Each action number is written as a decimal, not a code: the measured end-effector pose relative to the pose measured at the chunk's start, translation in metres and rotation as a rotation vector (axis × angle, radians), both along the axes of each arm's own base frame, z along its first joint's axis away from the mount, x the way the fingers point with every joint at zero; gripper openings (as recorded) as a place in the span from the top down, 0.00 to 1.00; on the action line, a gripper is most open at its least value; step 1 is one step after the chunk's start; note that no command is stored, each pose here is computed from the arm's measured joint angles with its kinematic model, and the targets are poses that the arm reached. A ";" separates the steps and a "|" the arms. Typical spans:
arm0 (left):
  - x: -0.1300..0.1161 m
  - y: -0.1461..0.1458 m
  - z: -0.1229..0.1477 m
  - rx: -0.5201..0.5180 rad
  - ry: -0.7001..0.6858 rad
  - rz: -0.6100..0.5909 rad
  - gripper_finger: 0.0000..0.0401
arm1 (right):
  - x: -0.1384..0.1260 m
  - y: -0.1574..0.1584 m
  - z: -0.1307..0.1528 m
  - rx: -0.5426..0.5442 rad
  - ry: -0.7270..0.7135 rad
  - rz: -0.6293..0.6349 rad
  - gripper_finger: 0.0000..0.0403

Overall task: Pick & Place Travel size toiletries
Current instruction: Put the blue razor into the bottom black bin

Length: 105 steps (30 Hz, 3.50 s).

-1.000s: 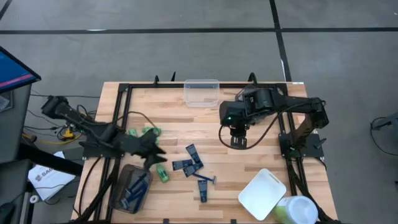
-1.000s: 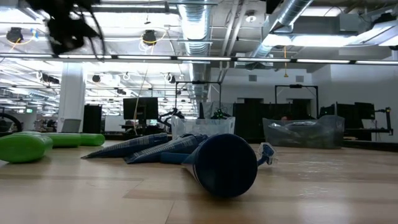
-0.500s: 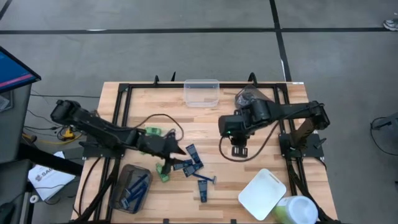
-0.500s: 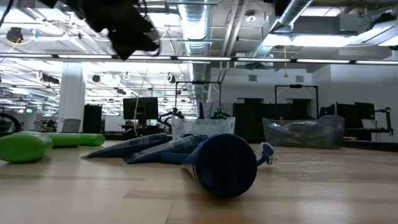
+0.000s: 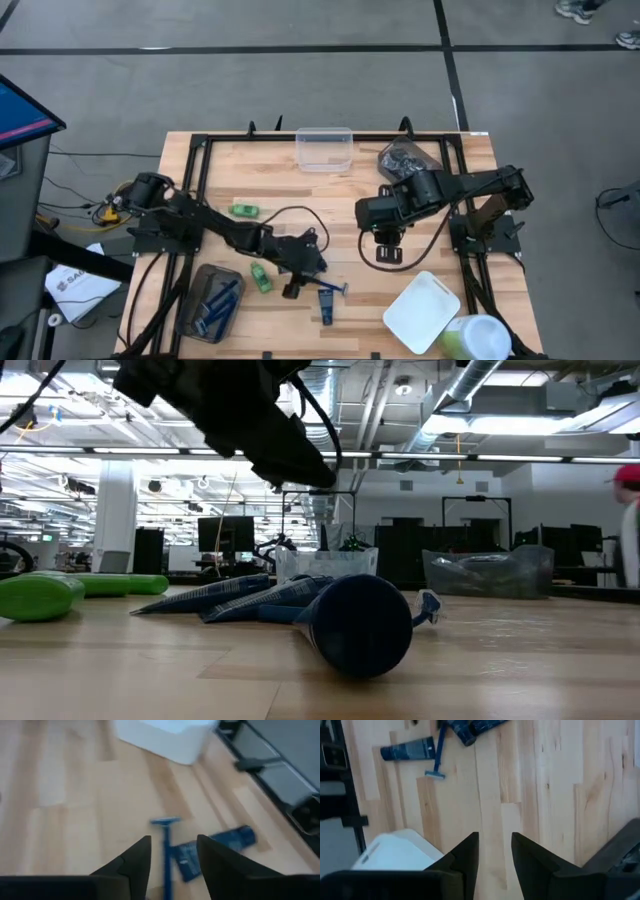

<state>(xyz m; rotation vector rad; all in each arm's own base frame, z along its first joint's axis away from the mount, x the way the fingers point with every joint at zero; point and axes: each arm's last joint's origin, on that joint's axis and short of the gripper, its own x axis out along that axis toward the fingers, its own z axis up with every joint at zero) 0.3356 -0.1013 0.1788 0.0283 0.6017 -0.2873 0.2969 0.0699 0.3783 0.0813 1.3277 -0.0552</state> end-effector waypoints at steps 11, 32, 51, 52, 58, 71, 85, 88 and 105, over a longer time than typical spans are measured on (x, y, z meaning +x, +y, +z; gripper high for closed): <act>0.006 -0.006 -0.035 0.116 0.062 -0.096 0.64 | 0.007 0.000 0.002 0.031 -0.069 -0.062 0.73; 0.009 -0.011 -0.079 0.110 0.185 -0.045 0.67 | 0.013 0.002 0.004 0.070 -0.134 -0.123 0.73; 0.004 -0.008 -0.072 0.149 0.192 0.004 0.96 | 0.014 0.003 0.005 0.077 -0.150 -0.122 0.73; 0.003 -0.007 -0.068 0.155 0.190 0.013 0.96 | 0.014 0.003 0.006 0.078 -0.154 -0.121 0.73; -0.001 -0.003 -0.030 0.167 0.100 0.064 0.95 | 0.014 0.003 0.026 0.088 -0.248 -0.071 0.73; -0.048 0.016 0.056 0.200 0.034 0.197 0.95 | -0.046 -0.010 0.132 0.030 -0.665 0.189 0.89; -0.144 0.014 0.115 -0.042 0.135 0.215 0.95 | -0.199 -0.055 0.163 -0.145 -0.867 -0.001 0.99; -0.163 0.007 0.118 -0.139 0.200 0.220 0.95 | -0.221 -0.062 0.152 -0.159 -0.868 -0.050 1.00; -0.223 -0.061 0.071 -0.273 0.643 0.240 0.95 | -0.282 -0.079 0.078 -0.115 -1.179 -0.171 1.00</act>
